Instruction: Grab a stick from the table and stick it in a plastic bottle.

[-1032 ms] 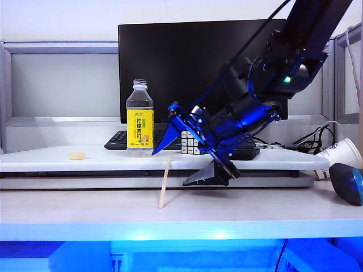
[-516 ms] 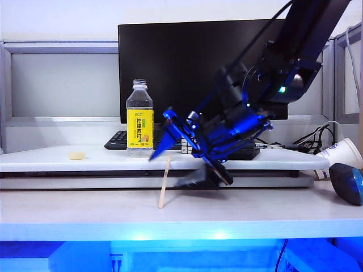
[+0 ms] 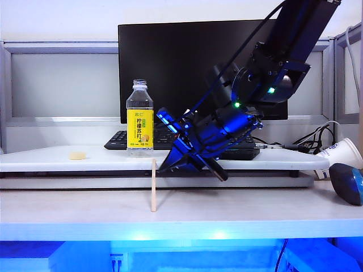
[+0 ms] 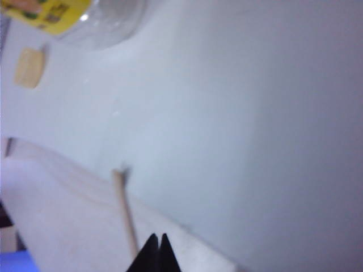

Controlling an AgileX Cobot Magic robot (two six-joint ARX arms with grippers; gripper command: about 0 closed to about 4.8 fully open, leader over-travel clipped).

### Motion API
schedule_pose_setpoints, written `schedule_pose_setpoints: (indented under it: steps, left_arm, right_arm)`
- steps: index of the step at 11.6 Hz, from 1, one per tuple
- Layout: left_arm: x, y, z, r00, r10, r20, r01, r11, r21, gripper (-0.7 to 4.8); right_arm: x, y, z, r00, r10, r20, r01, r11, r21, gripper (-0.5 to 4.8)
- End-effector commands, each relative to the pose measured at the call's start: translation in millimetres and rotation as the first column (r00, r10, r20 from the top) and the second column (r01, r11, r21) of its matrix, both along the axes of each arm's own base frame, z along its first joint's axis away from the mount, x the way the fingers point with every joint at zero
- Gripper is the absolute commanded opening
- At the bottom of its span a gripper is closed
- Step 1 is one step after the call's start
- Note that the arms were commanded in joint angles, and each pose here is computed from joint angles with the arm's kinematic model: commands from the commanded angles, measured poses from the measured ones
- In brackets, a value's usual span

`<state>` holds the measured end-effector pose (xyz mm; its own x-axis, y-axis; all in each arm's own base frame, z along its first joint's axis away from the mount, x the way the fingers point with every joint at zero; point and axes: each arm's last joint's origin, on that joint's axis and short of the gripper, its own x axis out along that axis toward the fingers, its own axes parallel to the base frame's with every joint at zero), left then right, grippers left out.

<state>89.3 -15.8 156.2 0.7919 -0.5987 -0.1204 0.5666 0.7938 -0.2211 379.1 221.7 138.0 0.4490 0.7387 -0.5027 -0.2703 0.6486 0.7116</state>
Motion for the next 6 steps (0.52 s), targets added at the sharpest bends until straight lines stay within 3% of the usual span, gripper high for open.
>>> schedule_pose_setpoints:
  steps: [1,3,4,6]
  left_arm:
    - [-0.5,-0.3,-1.0,1.0,-0.013,-0.016,0.013,1.0,-0.004,-0.05]
    - [-0.5,-0.3,-1.0,1.0,-0.013,-0.016,0.013,1.0,-0.004,-0.05]
    - [-0.5,-0.3,-1.0,1.0,-0.012,-0.016,0.012,1.0,-0.004,-0.05]
    - [-0.5,-0.3,-1.0,1.0,-0.013,-0.016,0.013,1.0,-0.004,-0.05]
  right_arm:
    - [1.2,0.6,4.2,1.0,0.003,0.024,-0.003,1.0,0.016,2.27]
    - [0.4,1.3,4.7,0.999,0.035,0.016,-0.036,0.999,0.035,2.4]
    - [0.0,2.1,5.4,0.999,0.051,0.01,-0.051,0.997,0.051,3.11]
    - [0.7,3.1,6.6,0.999,0.032,0.019,-0.033,0.998,0.059,3.11]
